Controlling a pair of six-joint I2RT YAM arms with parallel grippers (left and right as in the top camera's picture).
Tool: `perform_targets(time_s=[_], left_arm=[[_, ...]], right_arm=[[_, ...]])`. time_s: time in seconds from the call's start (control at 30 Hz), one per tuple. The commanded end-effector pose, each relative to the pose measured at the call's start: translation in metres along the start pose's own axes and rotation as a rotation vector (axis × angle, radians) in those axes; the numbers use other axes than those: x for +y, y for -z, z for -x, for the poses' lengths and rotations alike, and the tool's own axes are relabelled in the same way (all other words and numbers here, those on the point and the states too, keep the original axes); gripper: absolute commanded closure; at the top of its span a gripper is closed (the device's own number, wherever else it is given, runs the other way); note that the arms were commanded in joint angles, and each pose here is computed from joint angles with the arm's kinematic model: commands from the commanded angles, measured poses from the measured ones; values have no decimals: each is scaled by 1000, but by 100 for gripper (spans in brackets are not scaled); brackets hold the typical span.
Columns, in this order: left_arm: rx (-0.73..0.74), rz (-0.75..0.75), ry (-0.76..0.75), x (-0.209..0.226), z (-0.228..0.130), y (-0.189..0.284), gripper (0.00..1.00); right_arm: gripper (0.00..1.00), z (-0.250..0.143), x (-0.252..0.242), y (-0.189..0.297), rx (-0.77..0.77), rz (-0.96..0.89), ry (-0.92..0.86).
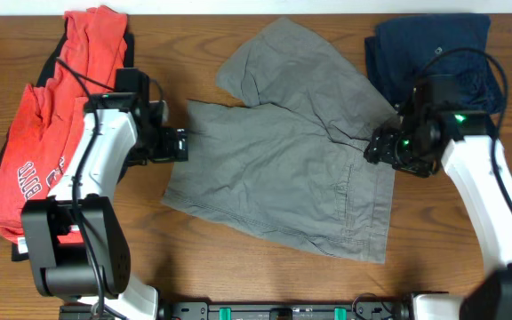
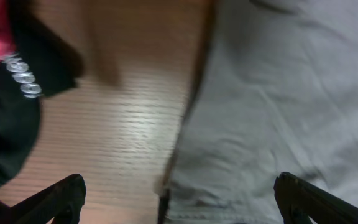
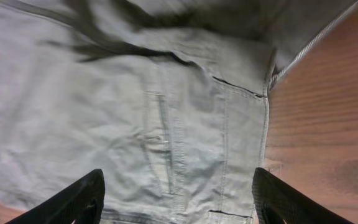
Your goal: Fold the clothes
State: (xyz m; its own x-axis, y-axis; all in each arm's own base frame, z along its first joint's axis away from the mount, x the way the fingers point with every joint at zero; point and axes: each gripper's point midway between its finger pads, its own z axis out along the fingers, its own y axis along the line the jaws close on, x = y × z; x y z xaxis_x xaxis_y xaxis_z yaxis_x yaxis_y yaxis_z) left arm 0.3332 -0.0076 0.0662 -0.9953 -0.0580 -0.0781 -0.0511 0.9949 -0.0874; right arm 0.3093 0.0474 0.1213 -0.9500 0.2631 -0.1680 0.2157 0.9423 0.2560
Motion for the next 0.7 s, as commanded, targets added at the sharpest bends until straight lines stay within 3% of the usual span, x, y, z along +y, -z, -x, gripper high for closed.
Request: perform_targets(time_s=[0.0,0.2,0.43,0.57,0.67], left_arm=[[49,-17,-51,-6,-14,-2,2],[179,-8,43,-3,-53,-19,0],[274,7,109,0,-95,-48,11],[275,3,132,-1,-95,-48,22],[276,-4,134,-2,-95,-48,37]], right_arm=[[25,3,12,23,-69,41,61],[25,1,12,28,-74,41,95],[24,5,14,28,-93,46,117],[24,5,14,28,-94,46,117],[24,6,14,28,-97,46,118]])
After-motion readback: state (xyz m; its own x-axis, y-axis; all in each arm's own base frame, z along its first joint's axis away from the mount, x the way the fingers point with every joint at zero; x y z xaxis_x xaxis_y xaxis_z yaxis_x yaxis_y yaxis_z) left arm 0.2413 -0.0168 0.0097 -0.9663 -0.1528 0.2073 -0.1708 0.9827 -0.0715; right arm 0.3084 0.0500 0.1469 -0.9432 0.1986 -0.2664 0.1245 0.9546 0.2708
